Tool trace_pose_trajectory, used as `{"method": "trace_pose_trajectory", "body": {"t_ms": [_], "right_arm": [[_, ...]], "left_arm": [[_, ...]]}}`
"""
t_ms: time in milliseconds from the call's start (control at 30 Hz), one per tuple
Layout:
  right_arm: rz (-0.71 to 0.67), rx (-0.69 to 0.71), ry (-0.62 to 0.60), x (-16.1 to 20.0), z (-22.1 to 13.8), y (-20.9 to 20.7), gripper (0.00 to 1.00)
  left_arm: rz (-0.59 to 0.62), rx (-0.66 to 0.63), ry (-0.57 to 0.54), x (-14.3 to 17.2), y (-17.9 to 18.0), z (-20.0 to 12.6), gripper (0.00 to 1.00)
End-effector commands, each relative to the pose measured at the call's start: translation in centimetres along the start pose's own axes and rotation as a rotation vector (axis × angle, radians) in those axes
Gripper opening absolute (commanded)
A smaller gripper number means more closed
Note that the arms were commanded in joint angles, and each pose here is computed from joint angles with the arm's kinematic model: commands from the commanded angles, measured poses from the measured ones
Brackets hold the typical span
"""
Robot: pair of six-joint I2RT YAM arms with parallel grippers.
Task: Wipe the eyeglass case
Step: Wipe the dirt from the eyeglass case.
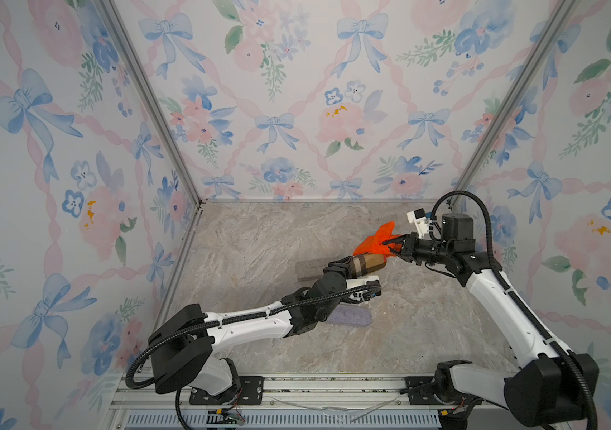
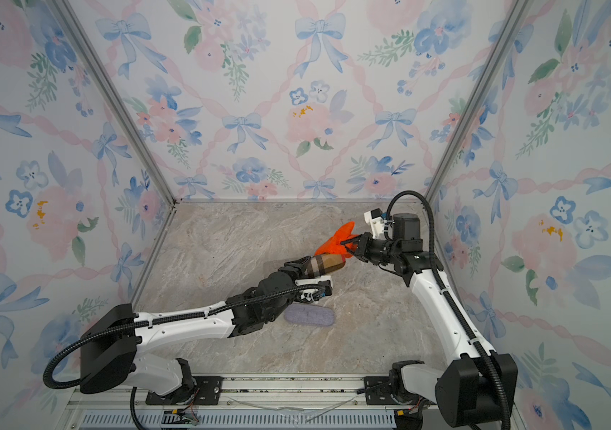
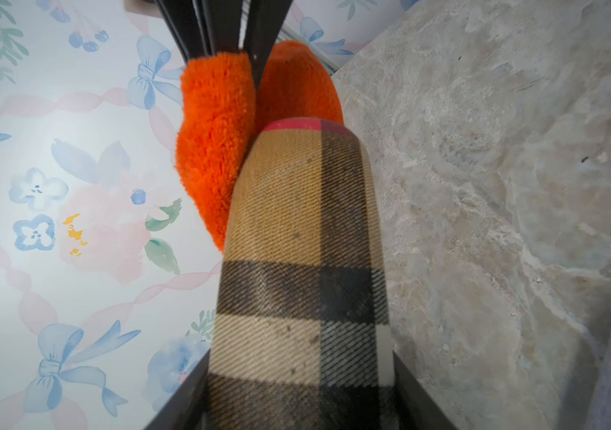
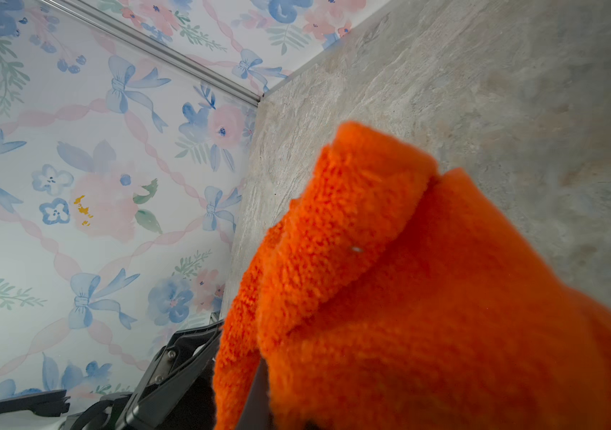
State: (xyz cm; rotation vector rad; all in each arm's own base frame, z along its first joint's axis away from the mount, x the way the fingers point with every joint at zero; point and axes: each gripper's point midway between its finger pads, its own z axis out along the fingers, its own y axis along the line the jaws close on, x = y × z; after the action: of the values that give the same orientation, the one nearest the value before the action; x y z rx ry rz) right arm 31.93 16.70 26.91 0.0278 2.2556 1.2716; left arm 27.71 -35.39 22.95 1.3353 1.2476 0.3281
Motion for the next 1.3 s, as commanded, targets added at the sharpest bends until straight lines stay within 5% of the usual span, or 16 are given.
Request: {"method": "trace_pose_trajectory", "body": {"t_ms": [0, 200, 367, 533, 667, 933, 1267], "right_arm": [[-0.005, -0.04, 0.105, 2.9, 1.7, 1.2, 0.0], [-0.049, -0.147, 0.165, 4.0, 4.4, 5.8, 0.0], [-0.05, -0.064, 0.196, 4.3, 2.6, 2.9, 0.0], [0.002, 0.024, 0.052, 2.1, -2.2, -1.0, 0.0], [-0.028, -0.009, -0.098, 0.0, -5.1, 0.2, 0.0], [-0.242, -0.102, -0.156, 1.0, -7.5, 6.6, 0.0], [-0.529, -0.119, 0.011, 7.1, -1.4, 10.4, 0.0]], "left_arm": [[-0.09, -0.149, -0.057, -2.2, 4.8, -0.8, 0.0], [-0.061, -0.144, -0.046, -2.3, 4.3, -0.4, 0.0], [-0.075, -0.158, -0.032, -1.8, 4.7, -0.6, 0.0], [-0.133, -0.173, -0.022, -0.9, 5.6, -1.4, 0.0], [-0.217, -0.114, -0.005, 0.1, 5.5, -1.7, 0.0], [-0.652, 0.358, 0.005, 0.4, 2.6, -1.8, 0.0], [-0.996, 0.713, -0.177, -4.9, 3.4, -3.6, 0.0]]}}
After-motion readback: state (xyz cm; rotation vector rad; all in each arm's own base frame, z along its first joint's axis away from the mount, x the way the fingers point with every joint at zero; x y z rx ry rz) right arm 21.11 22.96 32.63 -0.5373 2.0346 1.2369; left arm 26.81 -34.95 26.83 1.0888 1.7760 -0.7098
